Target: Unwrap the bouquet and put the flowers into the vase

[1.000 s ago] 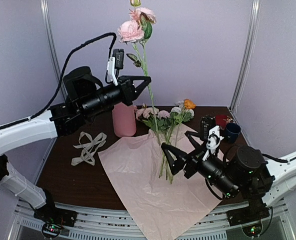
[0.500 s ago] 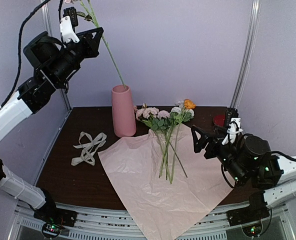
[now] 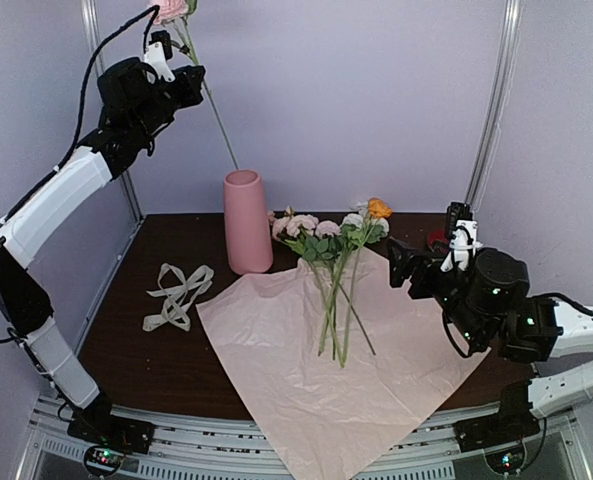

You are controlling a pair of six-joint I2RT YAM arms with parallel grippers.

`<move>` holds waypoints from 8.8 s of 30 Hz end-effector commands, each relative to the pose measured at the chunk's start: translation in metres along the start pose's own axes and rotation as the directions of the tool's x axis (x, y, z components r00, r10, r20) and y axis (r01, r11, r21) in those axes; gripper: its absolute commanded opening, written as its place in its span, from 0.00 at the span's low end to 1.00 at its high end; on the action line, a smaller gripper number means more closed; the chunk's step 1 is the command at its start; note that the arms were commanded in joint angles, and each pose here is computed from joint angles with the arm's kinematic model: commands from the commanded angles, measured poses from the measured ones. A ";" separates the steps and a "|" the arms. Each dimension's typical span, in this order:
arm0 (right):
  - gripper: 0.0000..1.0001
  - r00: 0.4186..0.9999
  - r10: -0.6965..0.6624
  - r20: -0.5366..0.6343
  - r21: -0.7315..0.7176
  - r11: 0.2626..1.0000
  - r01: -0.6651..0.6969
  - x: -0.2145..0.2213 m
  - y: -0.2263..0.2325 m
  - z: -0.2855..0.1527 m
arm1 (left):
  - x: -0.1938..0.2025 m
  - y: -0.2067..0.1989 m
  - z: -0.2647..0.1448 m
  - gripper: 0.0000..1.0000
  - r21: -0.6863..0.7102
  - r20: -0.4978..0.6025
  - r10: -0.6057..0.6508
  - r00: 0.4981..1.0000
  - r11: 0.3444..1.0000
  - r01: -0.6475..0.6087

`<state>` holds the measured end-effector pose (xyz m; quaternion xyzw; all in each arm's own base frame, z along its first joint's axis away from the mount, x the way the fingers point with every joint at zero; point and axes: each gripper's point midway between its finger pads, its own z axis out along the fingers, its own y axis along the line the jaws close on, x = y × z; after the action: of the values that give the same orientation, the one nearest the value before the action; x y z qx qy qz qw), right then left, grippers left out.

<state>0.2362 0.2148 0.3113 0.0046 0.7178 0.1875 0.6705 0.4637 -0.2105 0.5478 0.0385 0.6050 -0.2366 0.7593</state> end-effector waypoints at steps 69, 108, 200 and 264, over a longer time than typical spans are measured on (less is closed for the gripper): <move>0.55 0.796 0.163 -0.583 0.073 0.986 -0.149 0.178 -0.038 0.113 | 0.199 0.057 -0.201 0.98 -0.057 -0.476 -0.003 0.879 0.998 -0.027; 0.00 0.755 0.399 -0.520 0.207 0.917 -0.341 0.201 -0.051 0.194 | 0.241 0.047 -0.192 0.96 0.055 -0.557 0.074 0.827 0.997 -0.052; 0.00 0.947 -0.273 0.167 -0.379 0.869 0.318 0.025 0.181 -0.030 | 0.109 -0.256 -0.212 0.00 0.849 -0.393 -0.061 0.917 0.358 0.388; 0.90 1.000 0.002 0.021 -0.071 0.997 -0.001 -0.003 0.035 0.006 | 0.139 0.016 0.007 0.00 -0.050 -0.284 -0.010 0.959 0.999 -0.004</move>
<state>0.2324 0.2468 0.3280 -0.0163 0.6994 0.2120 0.6823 0.4929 -0.2455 0.4053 0.0673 0.7392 -0.1875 0.6434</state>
